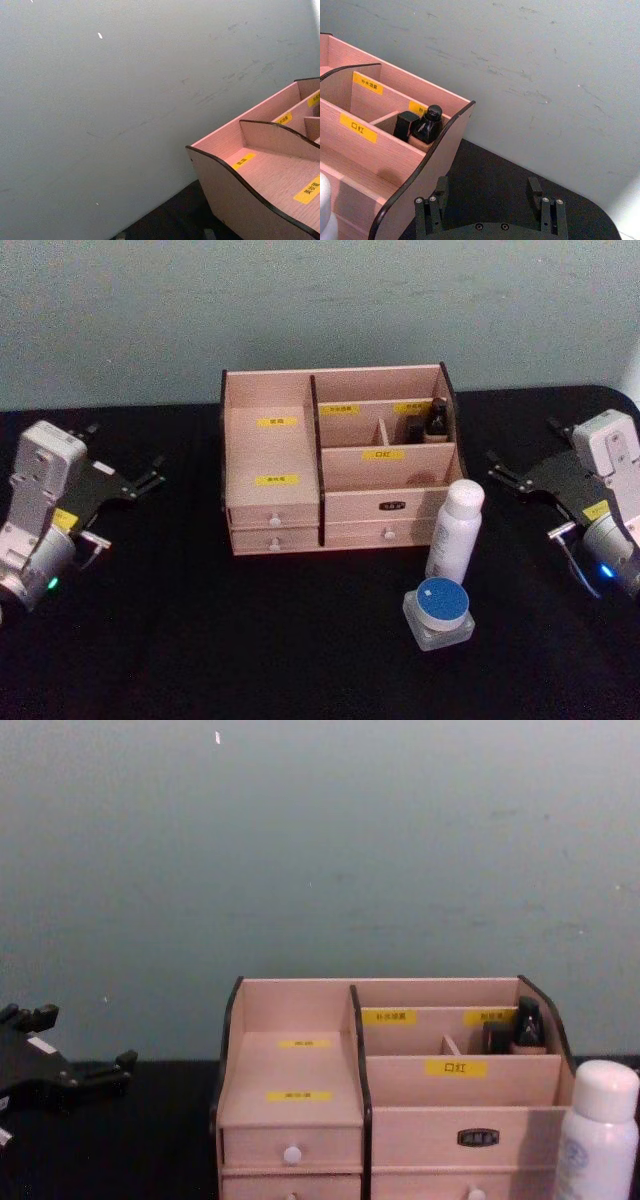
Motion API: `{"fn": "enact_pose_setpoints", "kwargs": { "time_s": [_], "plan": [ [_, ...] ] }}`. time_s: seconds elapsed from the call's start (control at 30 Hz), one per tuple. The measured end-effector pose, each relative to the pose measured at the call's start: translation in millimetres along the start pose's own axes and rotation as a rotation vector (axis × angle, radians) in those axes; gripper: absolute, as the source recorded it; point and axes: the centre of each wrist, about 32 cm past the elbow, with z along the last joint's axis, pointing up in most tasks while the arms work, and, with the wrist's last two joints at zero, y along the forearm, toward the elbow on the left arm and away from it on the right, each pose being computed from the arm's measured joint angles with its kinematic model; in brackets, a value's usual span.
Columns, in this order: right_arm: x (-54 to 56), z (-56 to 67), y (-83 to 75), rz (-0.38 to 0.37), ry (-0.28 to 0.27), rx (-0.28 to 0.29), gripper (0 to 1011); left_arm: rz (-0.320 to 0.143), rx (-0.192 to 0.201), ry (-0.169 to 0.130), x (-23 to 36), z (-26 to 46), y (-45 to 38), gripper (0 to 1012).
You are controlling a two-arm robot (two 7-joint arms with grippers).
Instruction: Pick up the facial cleanser and watermelon frost from the table and place them into the tiered storage box.
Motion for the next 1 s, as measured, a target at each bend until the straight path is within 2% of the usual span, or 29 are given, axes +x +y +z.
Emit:
{"fn": "enact_pose_setpoints", "kwargs": {
  "time_s": [0.53,0.8,1.0],
  "plan": [
    [2.0,2.2,-1.8,-0.004,0.005,0.001,1000,0.000,0.000,0.000,0.0,0.0,0.0,1001],
    [6.1,10.0,-21.4,0.012,0.026,-0.017,1000,0.000,0.000,0.000,0.0,0.0,0.0,1001],
    [7.1,19.1,-47.8,0.050,0.064,-0.053,1000,0.000,0.000,0.000,0.0,0.0,0.0,1001]
  ]
}}
